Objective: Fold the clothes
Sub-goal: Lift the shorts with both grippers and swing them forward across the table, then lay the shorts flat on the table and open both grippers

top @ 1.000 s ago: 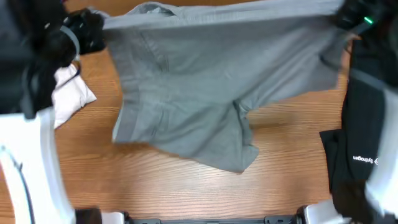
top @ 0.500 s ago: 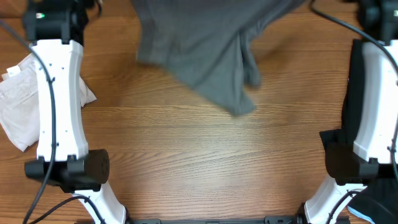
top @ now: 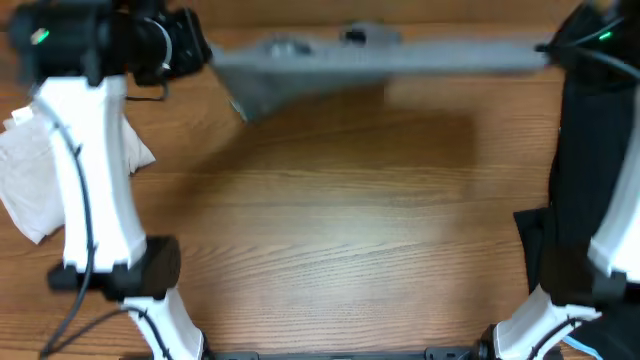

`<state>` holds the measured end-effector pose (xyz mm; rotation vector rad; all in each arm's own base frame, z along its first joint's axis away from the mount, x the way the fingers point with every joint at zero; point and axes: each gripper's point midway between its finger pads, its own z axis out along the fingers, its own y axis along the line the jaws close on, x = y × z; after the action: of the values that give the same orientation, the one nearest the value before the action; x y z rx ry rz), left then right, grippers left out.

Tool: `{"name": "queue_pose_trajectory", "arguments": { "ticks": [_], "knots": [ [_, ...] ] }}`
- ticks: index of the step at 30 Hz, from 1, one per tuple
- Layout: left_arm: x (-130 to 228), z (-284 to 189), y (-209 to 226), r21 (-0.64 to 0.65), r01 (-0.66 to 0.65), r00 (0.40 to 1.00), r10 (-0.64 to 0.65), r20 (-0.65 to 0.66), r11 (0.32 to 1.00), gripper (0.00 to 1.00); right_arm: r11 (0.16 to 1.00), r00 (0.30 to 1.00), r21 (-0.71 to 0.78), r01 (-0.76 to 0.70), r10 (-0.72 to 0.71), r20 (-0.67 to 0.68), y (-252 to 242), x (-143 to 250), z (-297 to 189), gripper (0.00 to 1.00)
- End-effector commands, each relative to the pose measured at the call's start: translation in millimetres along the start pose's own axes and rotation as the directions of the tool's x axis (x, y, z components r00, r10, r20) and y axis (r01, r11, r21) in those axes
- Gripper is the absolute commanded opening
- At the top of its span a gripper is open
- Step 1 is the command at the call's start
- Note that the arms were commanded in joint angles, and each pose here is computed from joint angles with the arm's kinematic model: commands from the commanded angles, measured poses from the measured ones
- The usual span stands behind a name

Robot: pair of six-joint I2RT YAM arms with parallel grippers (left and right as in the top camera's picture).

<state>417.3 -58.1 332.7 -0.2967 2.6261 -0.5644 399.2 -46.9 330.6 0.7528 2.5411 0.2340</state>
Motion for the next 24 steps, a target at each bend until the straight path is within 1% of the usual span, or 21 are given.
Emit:
{"name": "queue_pose_trajectory", "arguments": {
  "ticks": [1, 3, 4, 7, 10, 12, 18, 22, 24],
  "knots": [
    [5, 47, 64, -0.153, 0.015, 0.989, -0.037, -0.145, 0.988, 0.04, 0.861, 0.994, 0.499, -0.094, 0.109, -0.002, -136, -11, 36, 0.04],
    [22, 73, 57, -0.097, 0.030, 0.966, -0.053, -0.252, 0.995, 0.04, 0.818, 0.986, 0.566, -0.100, 0.157, -0.054, -155, 6, 51, 0.04],
    [34, 87, 58, -0.100, 0.028, 0.950, -0.058, -0.308, 0.995, 0.04, 0.805, 0.982, 0.586, -0.097, 0.175, -0.077, -162, 13, 58, 0.04],
    [64, 111, 69, -0.166, 0.013, 0.904, -0.083, -0.419, 0.986, 0.04, 0.787, 0.969, 0.612, -0.075, 0.201, -0.141, -175, 30, 75, 0.04],
    [95, 127, 89, -0.275, -0.038, 0.852, -0.113, -0.512, 0.961, 0.04, 0.785, 0.958, 0.617, -0.058, 0.217, -0.186, -179, 44, 87, 0.04],
    [114, 134, 94, -0.296, -0.054, 0.814, -0.129, -0.566, 0.954, 0.04, 0.793, 0.949, 0.607, -0.049, 0.227, -0.220, -179, 52, 92, 0.04],
    [168, 149, 103, -0.331, -0.102, 0.699, -0.169, -0.695, 0.938, 0.04, 0.795, 0.909, 0.607, -0.006, 0.258, -0.328, -184, 83, 104, 0.04],
    [195, 158, 117, -0.360, -0.138, 0.651, -0.189, -0.735, 0.923, 0.04, 0.793, 0.871, 0.608, 0.029, 0.279, -0.405, -190, 108, 115, 0.04],
    [206, 158, 122, -0.366, -0.138, 0.633, -0.202, -0.747, 0.920, 0.04, 0.788, 0.859, 0.615, 0.036, 0.291, -0.422, -194, 118, 118, 0.04]
  ]
}}
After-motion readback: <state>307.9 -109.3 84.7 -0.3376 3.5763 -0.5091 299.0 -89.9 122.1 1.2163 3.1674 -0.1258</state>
